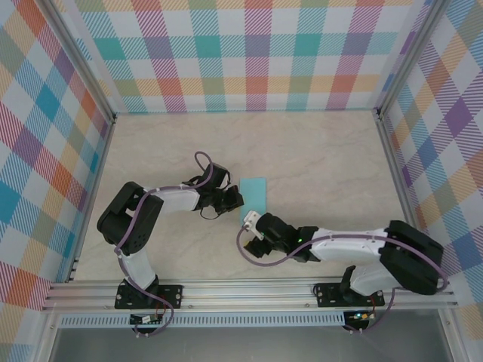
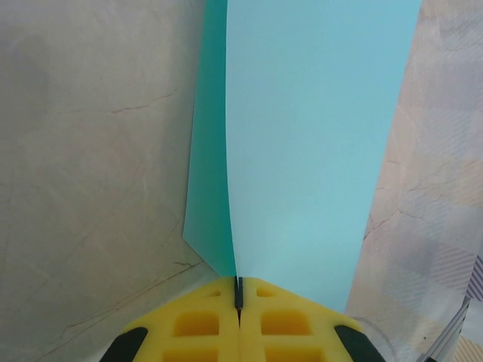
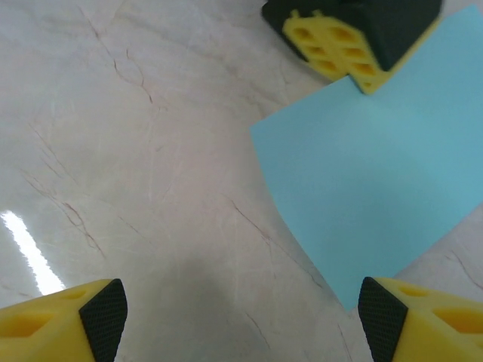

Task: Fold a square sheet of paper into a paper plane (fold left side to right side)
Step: Third fold the triangle at the center of the table.

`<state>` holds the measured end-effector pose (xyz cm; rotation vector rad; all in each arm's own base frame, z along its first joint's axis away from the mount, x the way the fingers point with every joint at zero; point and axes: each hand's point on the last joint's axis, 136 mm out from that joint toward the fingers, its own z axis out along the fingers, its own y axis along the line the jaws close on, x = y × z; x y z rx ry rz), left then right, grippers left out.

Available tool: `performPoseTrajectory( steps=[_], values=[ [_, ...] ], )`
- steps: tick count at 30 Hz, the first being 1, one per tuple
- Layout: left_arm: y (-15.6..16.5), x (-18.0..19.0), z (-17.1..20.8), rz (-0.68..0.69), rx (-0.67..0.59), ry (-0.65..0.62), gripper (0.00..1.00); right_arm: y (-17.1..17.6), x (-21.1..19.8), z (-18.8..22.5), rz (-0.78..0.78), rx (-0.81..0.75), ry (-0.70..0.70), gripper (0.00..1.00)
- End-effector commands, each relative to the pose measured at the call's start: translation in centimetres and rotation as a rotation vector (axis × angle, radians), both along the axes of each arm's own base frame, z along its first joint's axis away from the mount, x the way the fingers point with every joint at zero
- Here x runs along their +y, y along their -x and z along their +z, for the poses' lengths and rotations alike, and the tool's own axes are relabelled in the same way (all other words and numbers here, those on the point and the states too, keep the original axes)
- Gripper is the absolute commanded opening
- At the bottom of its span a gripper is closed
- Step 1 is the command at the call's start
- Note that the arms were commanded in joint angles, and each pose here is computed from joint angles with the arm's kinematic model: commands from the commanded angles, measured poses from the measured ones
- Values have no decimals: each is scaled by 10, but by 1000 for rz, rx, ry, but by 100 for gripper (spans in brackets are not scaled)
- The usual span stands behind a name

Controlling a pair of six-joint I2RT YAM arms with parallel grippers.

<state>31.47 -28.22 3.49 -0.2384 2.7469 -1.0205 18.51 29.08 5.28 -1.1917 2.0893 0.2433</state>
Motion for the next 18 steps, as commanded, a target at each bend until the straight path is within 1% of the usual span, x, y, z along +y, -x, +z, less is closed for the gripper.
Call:
performPoseTrajectory(
  steps=[1, 4, 6, 10, 13, 16, 18],
  values=[
    [-1, -7, 20, -7, -19, 23, 1, -18, 24, 10, 43, -144, 51, 83],
    [0, -8, 20, -12, -18, 25, 1, -28, 36, 7, 53, -180, 80, 82],
    [-1, -8, 20, -10, -17, 23, 1, -34, 41, 5, 56, -200, 98, 78],
    [0, -9, 21, -17, -18, 24, 1, -45, 51, 1, 54, -243, 128, 75],
    [0, -9, 20, -18, -15, 22, 1, -48, 55, -5, 53, -247, 143, 69],
    [0, -10, 21, -21, -15, 23, 1, -51, 52, -9, 33, -245, 153, 60],
    [0, -9, 21, -21, -16, 21, 1, -53, 49, -9, 20, -252, 159, 48]
  ],
)
